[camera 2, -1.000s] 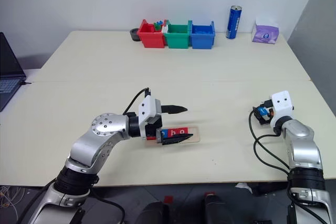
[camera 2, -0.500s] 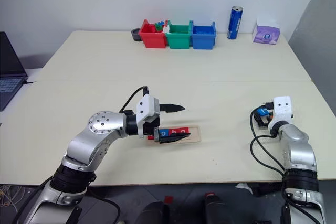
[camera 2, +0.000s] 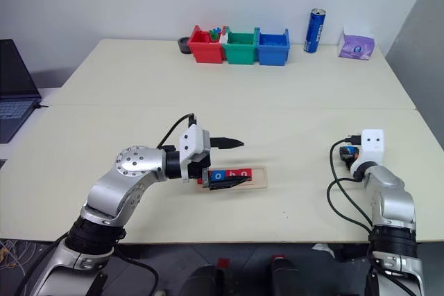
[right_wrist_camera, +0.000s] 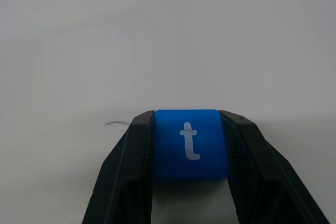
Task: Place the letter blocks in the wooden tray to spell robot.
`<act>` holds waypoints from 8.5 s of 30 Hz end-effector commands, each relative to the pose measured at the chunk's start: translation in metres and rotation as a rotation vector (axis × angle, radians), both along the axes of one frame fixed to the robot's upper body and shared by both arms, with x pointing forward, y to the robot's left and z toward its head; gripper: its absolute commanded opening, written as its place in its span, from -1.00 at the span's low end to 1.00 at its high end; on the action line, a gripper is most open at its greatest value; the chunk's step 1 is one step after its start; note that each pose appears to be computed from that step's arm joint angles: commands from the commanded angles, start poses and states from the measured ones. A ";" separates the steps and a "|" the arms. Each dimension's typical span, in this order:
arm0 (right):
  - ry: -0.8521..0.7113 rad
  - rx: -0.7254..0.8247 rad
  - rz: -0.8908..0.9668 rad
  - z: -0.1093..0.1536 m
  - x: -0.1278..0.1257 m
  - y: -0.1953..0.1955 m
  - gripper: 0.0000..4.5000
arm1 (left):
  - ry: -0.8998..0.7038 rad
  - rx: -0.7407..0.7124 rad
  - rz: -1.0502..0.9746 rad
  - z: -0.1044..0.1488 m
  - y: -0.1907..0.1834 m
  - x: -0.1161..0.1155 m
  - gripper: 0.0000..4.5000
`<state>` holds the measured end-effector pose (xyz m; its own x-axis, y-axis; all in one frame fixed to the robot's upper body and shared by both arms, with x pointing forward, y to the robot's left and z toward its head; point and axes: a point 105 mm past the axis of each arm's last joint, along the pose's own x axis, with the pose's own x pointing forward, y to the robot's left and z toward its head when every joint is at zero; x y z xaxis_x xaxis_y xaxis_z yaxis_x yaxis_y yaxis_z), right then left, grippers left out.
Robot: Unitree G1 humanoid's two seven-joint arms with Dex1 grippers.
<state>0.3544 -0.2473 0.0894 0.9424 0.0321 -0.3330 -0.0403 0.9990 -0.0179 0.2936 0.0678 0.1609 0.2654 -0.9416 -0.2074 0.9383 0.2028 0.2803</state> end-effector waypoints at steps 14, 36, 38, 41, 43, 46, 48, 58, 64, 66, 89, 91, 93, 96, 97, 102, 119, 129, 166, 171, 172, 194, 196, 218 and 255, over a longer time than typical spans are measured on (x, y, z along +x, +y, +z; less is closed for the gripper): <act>0.144 0.063 0.202 0.003 -0.047 0.126 -0.34 | -0.006 0.067 -0.038 -0.005 0.030 -0.029 1.00; -0.159 -0.137 1.055 0.085 -0.036 0.113 0.99 | -0.021 0.034 -0.060 -0.002 0.026 -0.019 1.00; -0.098 -0.221 1.165 0.060 -0.039 0.101 0.99 | -0.020 0.025 -0.076 0.001 0.025 -0.020 1.00; -0.050 -0.342 1.307 0.035 -0.042 0.094 0.99 | -0.016 0.019 -0.099 0.003 0.025 -0.024 1.00; -0.057 -0.379 1.339 0.028 -0.034 0.096 0.99 | -0.009 0.018 -0.109 0.004 0.025 -0.027 1.00; -0.070 -0.417 1.368 0.022 -0.020 0.100 0.99 | -0.018 0.030 -0.123 0.004 0.025 -0.030 1.00; -0.072 -0.425 1.388 0.020 -0.015 0.102 0.99 | -0.019 0.032 -0.125 0.003 0.025 -0.031 1.00; -0.001 -0.421 1.450 0.006 -0.014 0.101 0.99 | -0.015 0.030 -0.124 0.003 0.026 -0.032 1.00; 0.034 -0.371 1.409 0.004 -0.007 0.098 0.71 | -0.014 0.030 -0.128 0.003 0.024 -0.031 1.00; 0.029 -0.369 1.398 0.006 -0.005 0.097 0.43 | -0.016 0.030 -0.128 0.003 0.023 -0.031 1.00; -0.093 -0.238 1.484 0.039 -0.033 0.171 -0.29 | -0.044 0.109 -0.012 0.009 0.083 -0.008 1.00; -0.088 -0.248 1.482 0.035 -0.031 0.172 -0.29 | -0.044 0.109 -0.013 0.009 0.082 -0.009 1.00; -0.083 -0.254 1.478 0.032 -0.029 0.173 -0.29 | -0.043 0.109 -0.013 0.009 0.082 -0.010 1.00; -0.078 -0.262 1.468 0.027 -0.024 0.173 -0.29 | -0.044 0.108 -0.012 0.008 0.080 -0.009 1.00; -0.077 -0.264 1.465 0.026 -0.022 0.173 -0.29 | -0.046 0.106 -0.014 0.008 0.078 -0.009 1.00; -0.081 -0.276 1.466 0.024 -0.018 0.176 -0.29 | -0.051 0.094 -0.029 0.008 0.071 -0.010 1.00; -0.069 -0.305 1.488 0.017 -0.016 0.177 -0.29 | -0.043 0.100 -0.035 0.006 0.071 -0.012 1.00; -0.064 -0.315 1.488 0.015 -0.012 0.176 -0.29 | -0.047 0.101 -0.033 0.004 0.071 -0.010 1.00; -0.026 -0.214 1.366 0.019 -0.033 0.138 -0.99 | -0.053 0.099 -0.029 0.006 0.069 -0.004 1.00; -0.023 -0.236 1.370 0.013 -0.032 0.142 -0.99 | -0.053 0.099 -0.026 0.007 0.070 -0.004 1.00; -0.023 -0.237 1.371 0.013 -0.032 0.143 -0.99 | -0.053 0.099 -0.026 0.007 0.070 -0.004 1.00; -0.051 -0.282 1.351 0.016 -0.023 0.142 -0.99 | -0.050 0.098 -0.027 0.006 0.069 -0.006 1.00; -0.053 -0.284 1.351 0.018 -0.023 0.140 -0.99 | -0.049 0.097 -0.028 0.005 0.069 -0.006 1.00; -0.077 -0.191 1.406 0.013 -0.041 0.186 -0.99 | -0.052 0.105 -0.032 0.007 0.069 -0.006 1.00; -0.048 -0.231 1.371 0.045 -0.073 0.137 0.66 | 0.131 0.175 0.192 -0.013 0.136 -0.034 1.00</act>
